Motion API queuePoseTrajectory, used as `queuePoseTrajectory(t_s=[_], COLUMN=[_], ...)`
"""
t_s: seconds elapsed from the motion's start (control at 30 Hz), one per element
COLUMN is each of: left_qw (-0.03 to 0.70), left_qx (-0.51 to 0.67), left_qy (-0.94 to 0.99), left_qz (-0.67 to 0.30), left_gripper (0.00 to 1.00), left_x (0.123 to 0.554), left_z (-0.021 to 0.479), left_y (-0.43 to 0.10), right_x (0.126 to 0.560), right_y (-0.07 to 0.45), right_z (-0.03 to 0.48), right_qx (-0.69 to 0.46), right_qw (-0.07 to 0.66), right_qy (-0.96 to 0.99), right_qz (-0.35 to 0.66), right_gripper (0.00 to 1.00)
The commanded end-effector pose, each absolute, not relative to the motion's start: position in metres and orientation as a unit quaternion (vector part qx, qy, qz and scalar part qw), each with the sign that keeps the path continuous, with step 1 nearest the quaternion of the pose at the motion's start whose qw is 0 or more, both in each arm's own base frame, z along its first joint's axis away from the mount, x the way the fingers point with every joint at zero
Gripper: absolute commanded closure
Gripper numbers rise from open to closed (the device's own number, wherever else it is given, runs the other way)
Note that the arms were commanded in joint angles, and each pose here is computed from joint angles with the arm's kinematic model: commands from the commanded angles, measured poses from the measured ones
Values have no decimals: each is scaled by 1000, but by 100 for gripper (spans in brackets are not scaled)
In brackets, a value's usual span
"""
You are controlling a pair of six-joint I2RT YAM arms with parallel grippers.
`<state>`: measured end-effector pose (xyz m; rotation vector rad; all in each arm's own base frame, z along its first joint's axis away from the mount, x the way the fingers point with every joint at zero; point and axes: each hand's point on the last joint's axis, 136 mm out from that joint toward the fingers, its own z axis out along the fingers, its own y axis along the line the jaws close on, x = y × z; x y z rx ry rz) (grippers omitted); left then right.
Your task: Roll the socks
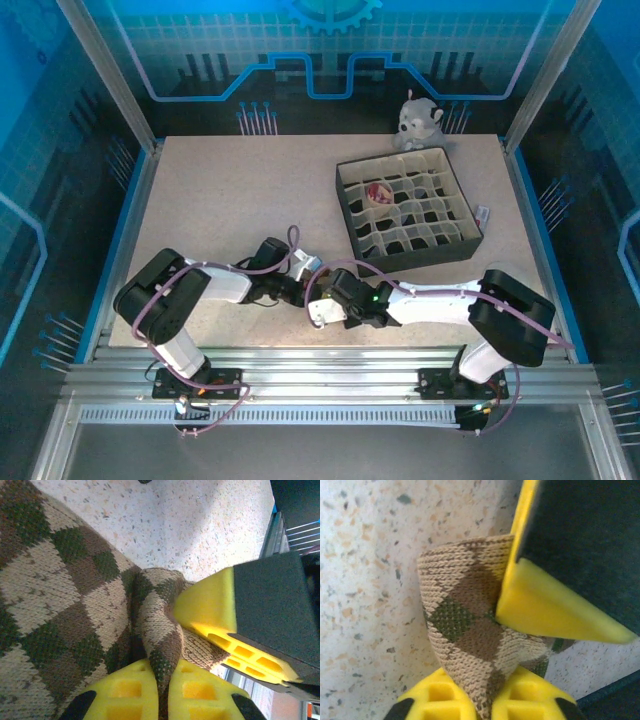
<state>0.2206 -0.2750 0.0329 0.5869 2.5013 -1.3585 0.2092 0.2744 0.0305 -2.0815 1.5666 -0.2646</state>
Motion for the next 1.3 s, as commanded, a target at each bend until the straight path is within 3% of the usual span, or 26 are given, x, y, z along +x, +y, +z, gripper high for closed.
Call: queuePoseTrajectory(t_s=[0.0, 0.23, 0.4, 0.73, 0.9, 1.03, 1.27], left_qw=[76, 222, 307, 481, 503, 505, 479], left_qx=[173, 185, 196, 263, 317, 366, 420], left_qy=[899, 893, 875, 773, 739, 721, 714], left_qz=[-396, -345, -318, -318, -317, -303, -292], left_gripper=[100, 73, 60, 63, 62, 56, 48], left_x=[198, 222, 233, 215, 191, 175, 168], left_z=[-5, 29, 60, 128, 124, 109, 99], left_y=[-245, -225, -213, -198, -209, -221, -246], right_x=[200, 184, 178, 162, 163, 165, 167], right_y=[272, 262, 257, 274, 282, 282, 283], right_z=[29, 47, 44, 45, 48, 41, 37], right_qx=[-770, -733, -713, -672, -625, -610, -603], right_qw=[230, 128, 53, -34, -87, -120, -124], right_qy=[592, 666, 694, 714, 731, 740, 745], right_qz=[-64, 56, 91, 195, 258, 257, 256], right_gripper=[100, 100, 100, 100, 100, 100, 100])
